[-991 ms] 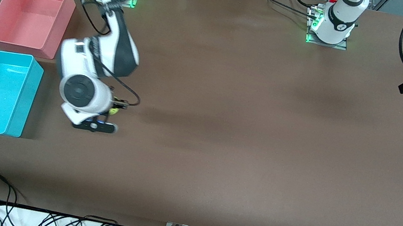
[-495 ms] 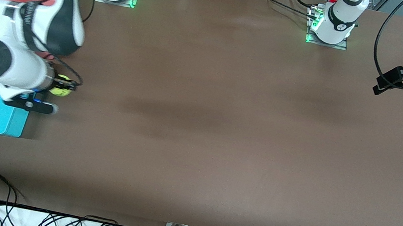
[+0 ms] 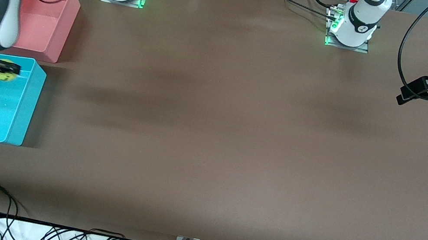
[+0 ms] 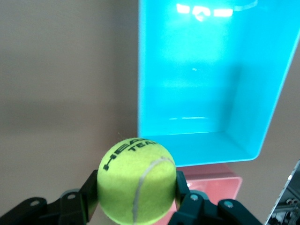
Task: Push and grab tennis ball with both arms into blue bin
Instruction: 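Lift the ball with the right gripper and carry it over the cyan bin, then open the right gripper to drop the ball into the cyan bin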
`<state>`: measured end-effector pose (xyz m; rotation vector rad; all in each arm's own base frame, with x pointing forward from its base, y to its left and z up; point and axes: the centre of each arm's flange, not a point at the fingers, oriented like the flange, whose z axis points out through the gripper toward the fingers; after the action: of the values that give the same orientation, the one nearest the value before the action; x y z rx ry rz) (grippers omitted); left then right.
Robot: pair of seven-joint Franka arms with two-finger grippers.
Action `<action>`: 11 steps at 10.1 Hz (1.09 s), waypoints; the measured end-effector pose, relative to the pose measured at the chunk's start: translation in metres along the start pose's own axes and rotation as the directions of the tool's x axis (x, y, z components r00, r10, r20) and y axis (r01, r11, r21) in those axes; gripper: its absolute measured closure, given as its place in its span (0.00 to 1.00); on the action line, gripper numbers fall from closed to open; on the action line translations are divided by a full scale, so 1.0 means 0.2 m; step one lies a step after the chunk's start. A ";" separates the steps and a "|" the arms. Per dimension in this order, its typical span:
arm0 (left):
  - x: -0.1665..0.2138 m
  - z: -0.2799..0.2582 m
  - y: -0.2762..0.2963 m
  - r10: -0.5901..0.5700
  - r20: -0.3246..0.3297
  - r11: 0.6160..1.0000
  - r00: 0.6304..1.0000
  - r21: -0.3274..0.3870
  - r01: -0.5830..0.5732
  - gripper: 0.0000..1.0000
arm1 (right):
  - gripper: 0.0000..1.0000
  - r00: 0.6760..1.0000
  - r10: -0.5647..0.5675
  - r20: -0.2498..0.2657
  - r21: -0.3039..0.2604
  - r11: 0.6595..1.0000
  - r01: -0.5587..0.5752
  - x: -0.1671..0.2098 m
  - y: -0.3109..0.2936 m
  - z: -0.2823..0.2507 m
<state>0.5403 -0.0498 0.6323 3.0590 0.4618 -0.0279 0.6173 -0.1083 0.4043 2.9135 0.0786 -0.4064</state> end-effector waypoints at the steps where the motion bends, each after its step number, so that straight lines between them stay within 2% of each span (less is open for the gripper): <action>1: 0.00 -0.01 0.00 -0.001 -0.004 1.000 1.000 -0.002 0.001 0.00 | 0.33 1.000 -0.021 -0.020 0.002 1.000 0.021 -0.07 0.16 0.13; 3: 0.00 -0.01 0.00 -0.002 -0.006 1.000 1.000 -0.002 0.002 0.00 | 0.33 0.997 -0.031 -0.077 0.018 0.999 0.033 -0.24 0.46 0.45; 5: 0.00 -0.01 0.00 -0.002 -0.005 1.000 1.000 -0.002 0.002 0.00 | 0.33 0.991 -0.028 -0.130 0.063 0.997 0.036 -0.34 0.54 0.73; 8: 0.00 -0.01 0.01 0.000 -0.005 1.000 1.000 -0.002 0.000 0.00 | 0.33 0.984 -0.024 -0.176 0.127 0.991 0.047 -0.25 0.40 0.87; 10: 0.00 -0.01 0.01 0.001 -0.005 1.000 1.000 -0.002 -0.001 0.00 | 0.33 0.988 -0.047 -0.150 0.111 0.992 0.064 -0.18 0.30 1.00; 11: 0.00 -0.01 0.01 0.001 -0.005 1.000 1.000 -0.002 -0.001 0.00 | 0.33 0.986 -0.061 -0.153 0.108 0.991 0.078 -0.17 0.30 1.00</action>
<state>0.5412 -0.0510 0.6349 3.0578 0.4602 -0.0201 0.5369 -0.2085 0.2372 3.0572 0.1855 -0.2082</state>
